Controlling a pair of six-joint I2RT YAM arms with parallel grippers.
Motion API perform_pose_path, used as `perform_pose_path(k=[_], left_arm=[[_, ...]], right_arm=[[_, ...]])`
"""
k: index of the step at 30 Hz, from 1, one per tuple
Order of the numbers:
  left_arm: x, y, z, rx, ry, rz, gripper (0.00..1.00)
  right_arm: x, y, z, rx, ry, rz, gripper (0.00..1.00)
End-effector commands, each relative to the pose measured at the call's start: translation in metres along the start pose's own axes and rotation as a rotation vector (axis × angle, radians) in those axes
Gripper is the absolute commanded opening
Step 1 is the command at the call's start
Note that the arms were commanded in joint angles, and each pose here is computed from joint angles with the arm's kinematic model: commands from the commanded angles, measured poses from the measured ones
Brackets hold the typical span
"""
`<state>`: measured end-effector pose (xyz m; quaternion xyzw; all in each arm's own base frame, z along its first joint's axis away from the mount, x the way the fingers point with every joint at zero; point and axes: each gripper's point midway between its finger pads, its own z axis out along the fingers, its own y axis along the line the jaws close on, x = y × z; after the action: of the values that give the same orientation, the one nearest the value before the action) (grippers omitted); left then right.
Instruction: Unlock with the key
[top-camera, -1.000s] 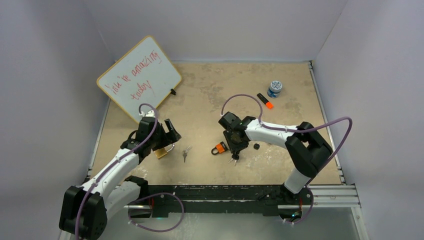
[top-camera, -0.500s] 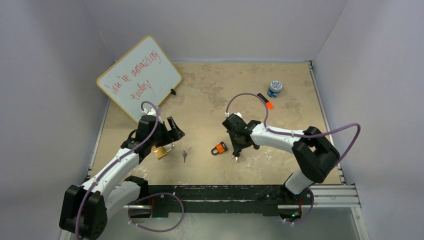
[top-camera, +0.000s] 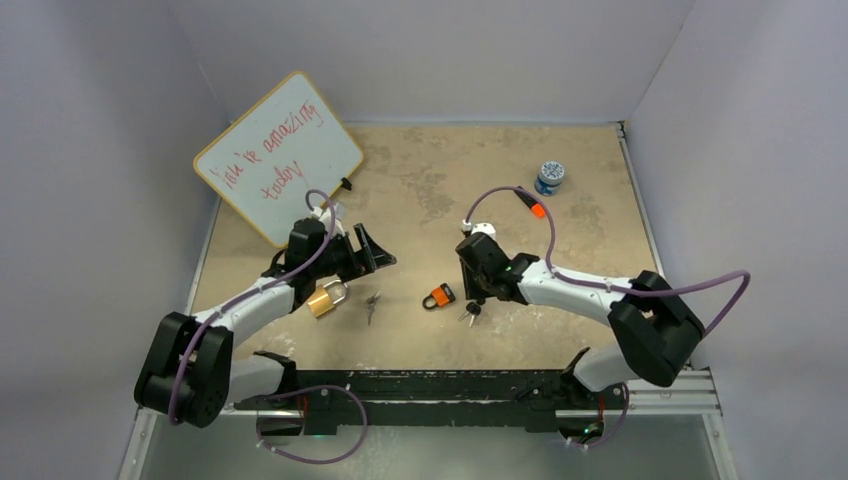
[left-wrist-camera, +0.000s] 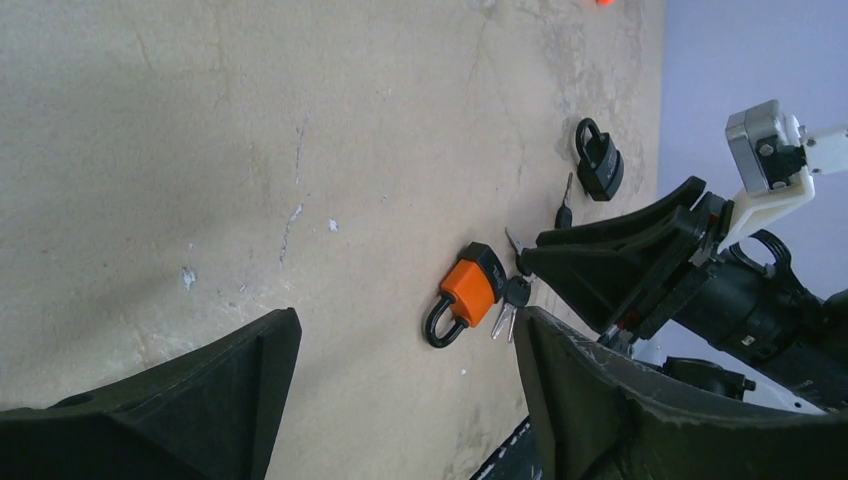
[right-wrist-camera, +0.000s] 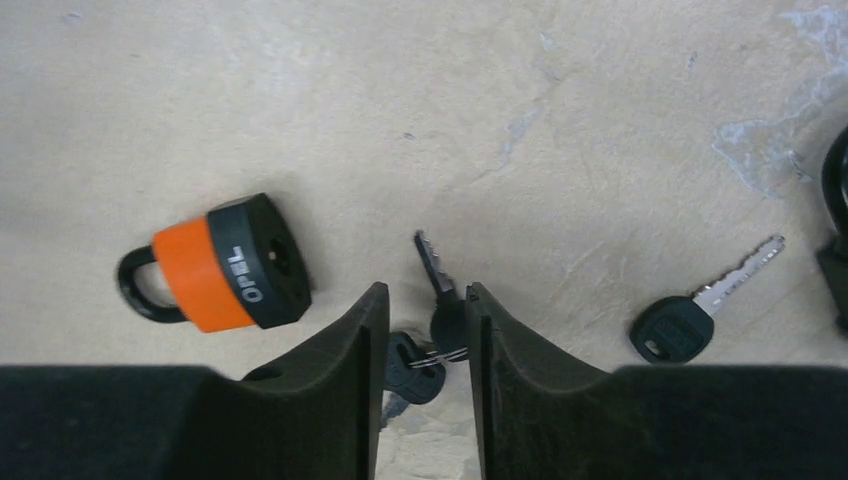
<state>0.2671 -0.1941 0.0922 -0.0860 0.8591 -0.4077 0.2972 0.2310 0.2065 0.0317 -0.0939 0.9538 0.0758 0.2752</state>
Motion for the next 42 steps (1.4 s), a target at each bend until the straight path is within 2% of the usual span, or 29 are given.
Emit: perform_pose_path(k=[1, 6, 11, 21, 26, 28, 30, 33, 42], left_arm=[[-0.011, -0.029, 0.002, 0.124, -0.015, 0.028, 0.81], [-0.009, -0.024, 0.003, 0.104, -0.012, 0.032, 0.81], [-0.005, -0.02, 0.003, 0.095, -0.001, 0.031, 0.81], [-0.005, -0.019, 0.002, 0.081, 0.005, 0.058, 0.81], [-0.005, -0.019, 0.001, 0.078, 0.01, 0.067, 0.81], [-0.005, -0.019, 0.001, 0.078, 0.012, 0.072, 0.81], [-0.006, -0.019, 0.001, 0.075, 0.015, 0.078, 0.81], [-0.005, -0.018, 0.001, 0.069, 0.017, 0.083, 0.81], [-0.003, -0.017, 0.001, 0.067, 0.032, 0.081, 0.81]], right_arm=[[0.0, -0.015, 0.002, 0.117, 0.045, 0.015, 0.4], [0.017, -0.024, 0.001, 0.183, 0.127, 0.027, 0.45], [0.029, -0.022, 0.001, 0.189, 0.201, 0.063, 0.45], [0.047, -0.024, -0.004, 0.29, 0.355, 0.12, 0.38], [0.05, -0.022, -0.002, 0.29, 0.369, 0.14, 0.35], [0.053, -0.021, -0.002, 0.291, 0.38, 0.152, 0.38], [0.056, -0.022, -0.003, 0.297, 0.385, 0.167, 0.45], [0.061, -0.025, -0.007, 0.303, 0.389, 0.183, 0.47], [0.065, -0.015, 0.005, 0.194, 0.362, 0.207, 0.32]])
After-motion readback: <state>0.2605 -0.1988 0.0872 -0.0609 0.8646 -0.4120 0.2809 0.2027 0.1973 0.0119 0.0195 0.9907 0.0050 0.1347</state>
